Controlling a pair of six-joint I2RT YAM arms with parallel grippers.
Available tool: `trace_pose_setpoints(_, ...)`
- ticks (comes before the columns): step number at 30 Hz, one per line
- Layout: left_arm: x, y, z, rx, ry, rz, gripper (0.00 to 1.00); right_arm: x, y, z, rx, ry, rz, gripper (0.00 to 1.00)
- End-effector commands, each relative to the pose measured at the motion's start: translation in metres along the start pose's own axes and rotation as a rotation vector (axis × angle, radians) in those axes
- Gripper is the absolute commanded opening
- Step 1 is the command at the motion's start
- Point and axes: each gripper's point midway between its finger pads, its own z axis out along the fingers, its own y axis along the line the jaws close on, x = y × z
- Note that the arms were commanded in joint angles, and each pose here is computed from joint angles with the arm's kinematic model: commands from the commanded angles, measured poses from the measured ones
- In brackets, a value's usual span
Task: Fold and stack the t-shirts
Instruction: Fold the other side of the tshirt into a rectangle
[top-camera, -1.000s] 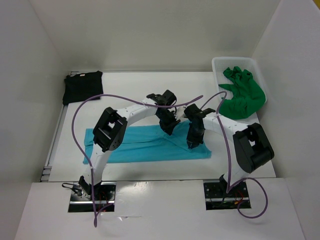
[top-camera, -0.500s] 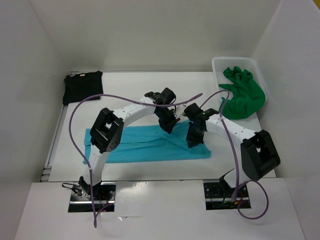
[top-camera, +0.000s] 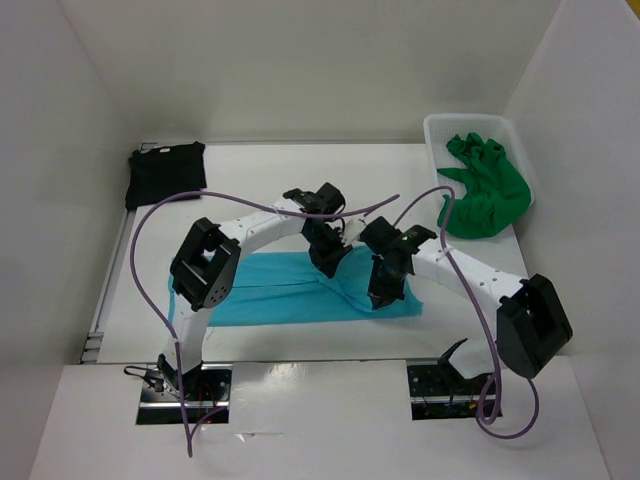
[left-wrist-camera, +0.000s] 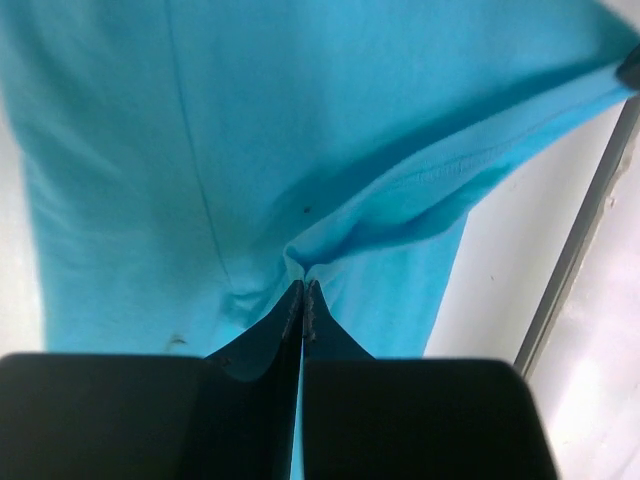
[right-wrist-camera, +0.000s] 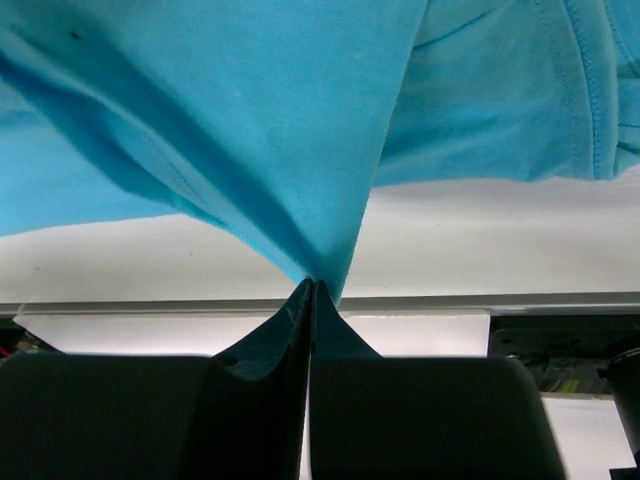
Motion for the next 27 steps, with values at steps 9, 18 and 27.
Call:
trace_pose_setpoints(9,-0.008,0.004,-0.006,-0.020,-0.071,-0.016,0.00,-0.019,-0.003,0.013,0.112,-0.035,-0.062,0.00)
trace_pose_setpoints(18,-0.020,0.031,-0.011,-0.118,-0.141,-0.147,0.00,-0.094,-0.003,0.024,0.133,-0.136,-0.016,0.00)
trace_pose_setpoints(27,-0.003,0.052,-0.014,-0.218,-0.118,-0.240,0.00,-0.125,-0.003,0.045,0.174,-0.174,-0.025,0.00)
